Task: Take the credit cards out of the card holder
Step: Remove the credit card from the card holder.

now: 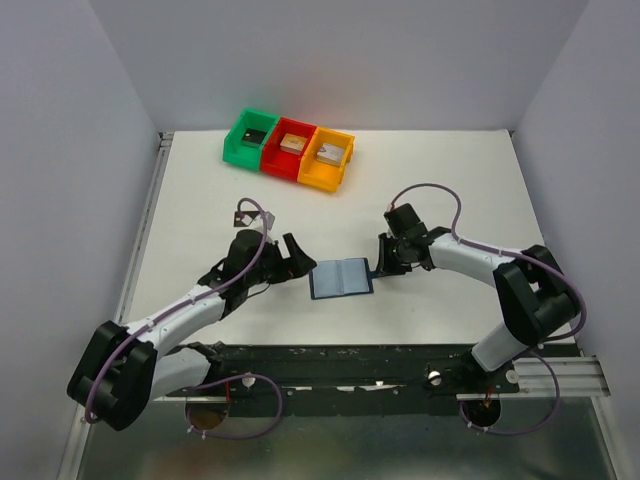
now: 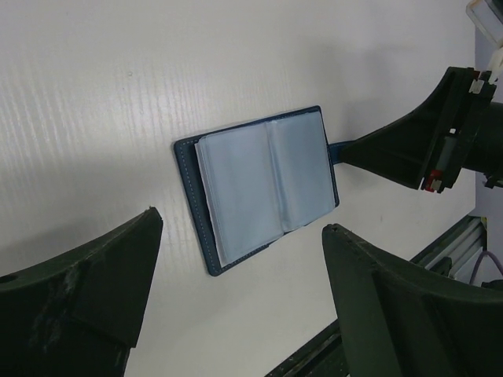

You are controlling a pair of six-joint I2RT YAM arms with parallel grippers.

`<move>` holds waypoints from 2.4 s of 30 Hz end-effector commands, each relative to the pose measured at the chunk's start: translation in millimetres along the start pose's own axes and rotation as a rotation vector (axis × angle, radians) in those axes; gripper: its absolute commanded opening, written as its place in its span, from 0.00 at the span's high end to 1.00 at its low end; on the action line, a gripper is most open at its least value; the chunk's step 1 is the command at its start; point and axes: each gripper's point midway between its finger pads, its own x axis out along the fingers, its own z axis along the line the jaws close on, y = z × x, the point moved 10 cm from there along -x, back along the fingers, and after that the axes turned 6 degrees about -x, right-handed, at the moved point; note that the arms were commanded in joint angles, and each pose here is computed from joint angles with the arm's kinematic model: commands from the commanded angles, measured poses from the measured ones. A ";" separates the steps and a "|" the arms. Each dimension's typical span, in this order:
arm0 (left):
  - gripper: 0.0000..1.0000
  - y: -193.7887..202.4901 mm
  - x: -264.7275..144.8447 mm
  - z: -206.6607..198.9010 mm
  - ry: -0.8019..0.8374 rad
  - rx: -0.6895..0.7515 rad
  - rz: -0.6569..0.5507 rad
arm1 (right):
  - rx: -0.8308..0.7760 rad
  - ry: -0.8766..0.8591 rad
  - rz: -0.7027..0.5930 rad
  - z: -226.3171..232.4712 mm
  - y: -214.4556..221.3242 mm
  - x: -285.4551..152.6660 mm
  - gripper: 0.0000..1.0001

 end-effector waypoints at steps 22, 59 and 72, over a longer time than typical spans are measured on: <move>0.56 20.1 76.2 -51.1 0.000 0.212 0.318 | -0.145 -0.337 -0.142 15.8 6.2 -48.9 1.00; 0.37 28.2 84.6 -53.9 -0.032 0.255 0.351 | -0.171 -0.405 -0.188 26.2 -8.5 -63.4 1.00; 0.33 24.2 73.6 -48.6 -0.098 0.256 0.280 | -0.178 -0.404 -0.189 25.2 -6.4 -64.8 1.00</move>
